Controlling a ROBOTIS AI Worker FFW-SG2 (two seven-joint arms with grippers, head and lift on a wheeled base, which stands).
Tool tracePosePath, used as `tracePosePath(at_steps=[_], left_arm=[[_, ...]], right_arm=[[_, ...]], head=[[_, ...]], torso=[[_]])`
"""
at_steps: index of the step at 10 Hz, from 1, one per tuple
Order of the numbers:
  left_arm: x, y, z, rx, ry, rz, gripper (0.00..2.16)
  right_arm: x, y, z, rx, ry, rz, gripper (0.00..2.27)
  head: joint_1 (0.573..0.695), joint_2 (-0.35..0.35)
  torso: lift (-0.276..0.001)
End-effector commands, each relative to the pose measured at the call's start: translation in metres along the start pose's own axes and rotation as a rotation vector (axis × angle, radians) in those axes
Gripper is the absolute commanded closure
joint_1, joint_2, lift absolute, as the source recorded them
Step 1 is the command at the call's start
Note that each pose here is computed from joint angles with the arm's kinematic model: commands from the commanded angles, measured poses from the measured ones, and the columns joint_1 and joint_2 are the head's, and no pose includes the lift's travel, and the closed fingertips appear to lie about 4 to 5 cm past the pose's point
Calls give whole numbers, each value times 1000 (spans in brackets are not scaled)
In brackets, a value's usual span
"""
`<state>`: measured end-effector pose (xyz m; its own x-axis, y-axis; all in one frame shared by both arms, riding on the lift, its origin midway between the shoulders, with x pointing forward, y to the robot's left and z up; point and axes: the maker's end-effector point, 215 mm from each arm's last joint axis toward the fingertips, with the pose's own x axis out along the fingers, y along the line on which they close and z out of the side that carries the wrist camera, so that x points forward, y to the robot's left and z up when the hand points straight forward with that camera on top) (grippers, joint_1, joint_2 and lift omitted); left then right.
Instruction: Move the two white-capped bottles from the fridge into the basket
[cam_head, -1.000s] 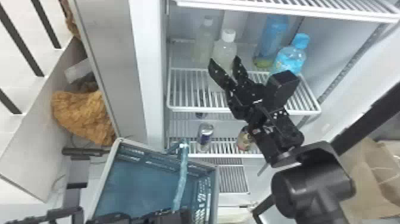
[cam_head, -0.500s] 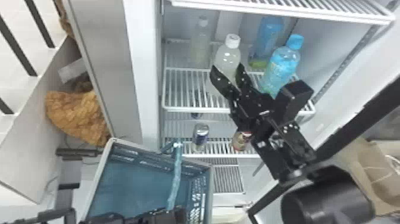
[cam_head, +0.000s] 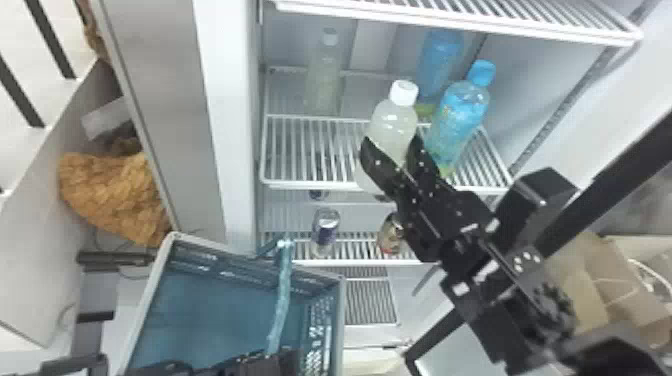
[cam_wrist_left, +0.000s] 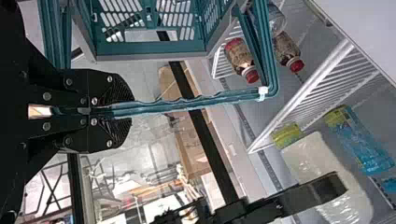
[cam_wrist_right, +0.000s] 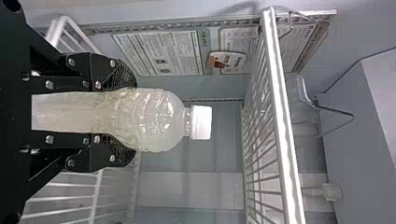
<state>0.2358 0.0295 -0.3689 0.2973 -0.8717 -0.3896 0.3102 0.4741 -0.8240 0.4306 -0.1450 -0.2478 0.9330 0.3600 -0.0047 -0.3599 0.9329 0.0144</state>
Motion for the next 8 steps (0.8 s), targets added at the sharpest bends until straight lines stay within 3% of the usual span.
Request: tracePosePath(at_steps=[1, 5, 8], left_arm=[[-1, 1, 0, -4, -2, 2, 1213], [0, 0, 0, 1, 1, 1, 1213], [1, 1, -2, 5, 9, 4, 1213]], right_arm=[[-23, 5, -4, 21, 45, -6, 911], [-71, 11, -20, 49, 195, -13, 911], [-90, 42, -54, 120, 332, 67, 911]], head=[[695, -197], [695, -230], [695, -245]], torso=[[0], [0], [0]])
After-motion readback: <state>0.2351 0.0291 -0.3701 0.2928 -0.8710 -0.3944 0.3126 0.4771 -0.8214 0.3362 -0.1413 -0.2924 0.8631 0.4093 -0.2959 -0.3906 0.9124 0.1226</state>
